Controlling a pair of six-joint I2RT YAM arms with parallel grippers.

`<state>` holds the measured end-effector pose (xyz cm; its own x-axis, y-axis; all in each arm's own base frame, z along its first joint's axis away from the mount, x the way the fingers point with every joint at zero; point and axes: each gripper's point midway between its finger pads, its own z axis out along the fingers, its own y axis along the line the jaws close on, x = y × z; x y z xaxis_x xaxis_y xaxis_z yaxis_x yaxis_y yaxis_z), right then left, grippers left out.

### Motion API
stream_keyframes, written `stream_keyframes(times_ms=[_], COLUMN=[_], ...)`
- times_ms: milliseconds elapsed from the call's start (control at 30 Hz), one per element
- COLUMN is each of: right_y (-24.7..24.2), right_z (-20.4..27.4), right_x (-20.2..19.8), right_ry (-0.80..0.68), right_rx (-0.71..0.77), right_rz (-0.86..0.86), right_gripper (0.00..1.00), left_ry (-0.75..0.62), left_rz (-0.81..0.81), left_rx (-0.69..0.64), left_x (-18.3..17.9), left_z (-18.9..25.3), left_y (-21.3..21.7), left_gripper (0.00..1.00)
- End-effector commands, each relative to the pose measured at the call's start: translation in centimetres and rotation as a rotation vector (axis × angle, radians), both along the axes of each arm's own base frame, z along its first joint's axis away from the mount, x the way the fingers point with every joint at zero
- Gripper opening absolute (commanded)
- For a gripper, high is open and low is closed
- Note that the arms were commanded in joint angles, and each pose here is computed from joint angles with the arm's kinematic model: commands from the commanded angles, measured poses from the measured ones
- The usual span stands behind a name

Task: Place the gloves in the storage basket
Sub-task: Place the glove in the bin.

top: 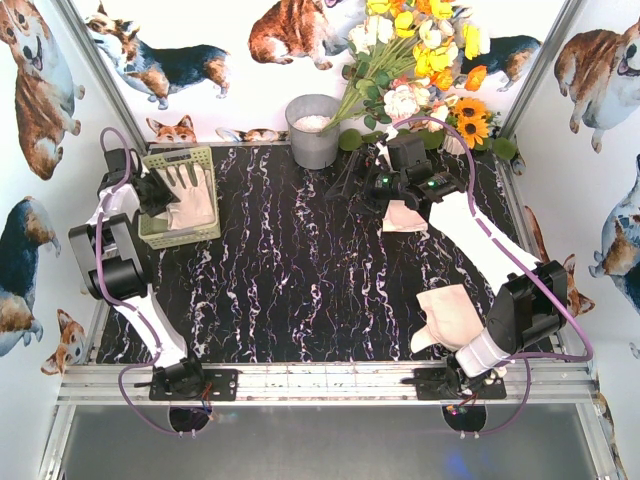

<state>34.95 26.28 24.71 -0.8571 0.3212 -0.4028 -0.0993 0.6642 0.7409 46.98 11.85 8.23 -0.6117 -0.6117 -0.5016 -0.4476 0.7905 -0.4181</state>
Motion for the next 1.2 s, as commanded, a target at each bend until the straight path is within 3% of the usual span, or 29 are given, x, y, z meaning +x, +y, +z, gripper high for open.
stream_keyframes(times_ms=[0,100,200,600,733,900,1167], right_y=[0.1,0.0,0.0,-0.1,-0.3,-0.8,-3.1], right_z=[2.8,2.8,2.8,3.1,2.8,3.1,4.7], right_x=[0.4,0.4,0.5,0.3,0.3,0.5,0.3], right_ry=[-0.082,-0.08,-0.082,-0.082,-0.074,-0.083,-0.171], right_rx=[0.028,0.028,0.026,0.017,0.004,-0.034,-0.115], right_rz=[0.013,0.013,0.013,0.02,0.012,0.0,-0.071], right_gripper=[0.88,0.88,0.88,0.88,0.88,0.88,0.88], left_ry=[-0.02,-0.011,-0.005,0.02,0.008,0.02,-0.009], left_rz=[0.025,0.018,0.01,-0.065,-0.057,-0.073,-0.023], left_rx=[0.043,0.017,0.003,-0.03,0.007,0.073,0.162], left_x=[0.1,0.3,0.4,1.7,1.7,0.8,-0.5], left_z=[1.0,0.2,-0.6,-2.4,-1.4,0.9,5.4], left_y=[1.0,0.6,0.3,-1.3,-0.7,-0.1,1.0], left_gripper=[0.28,0.15,0.07,0.04,0.14,0.36,0.59])
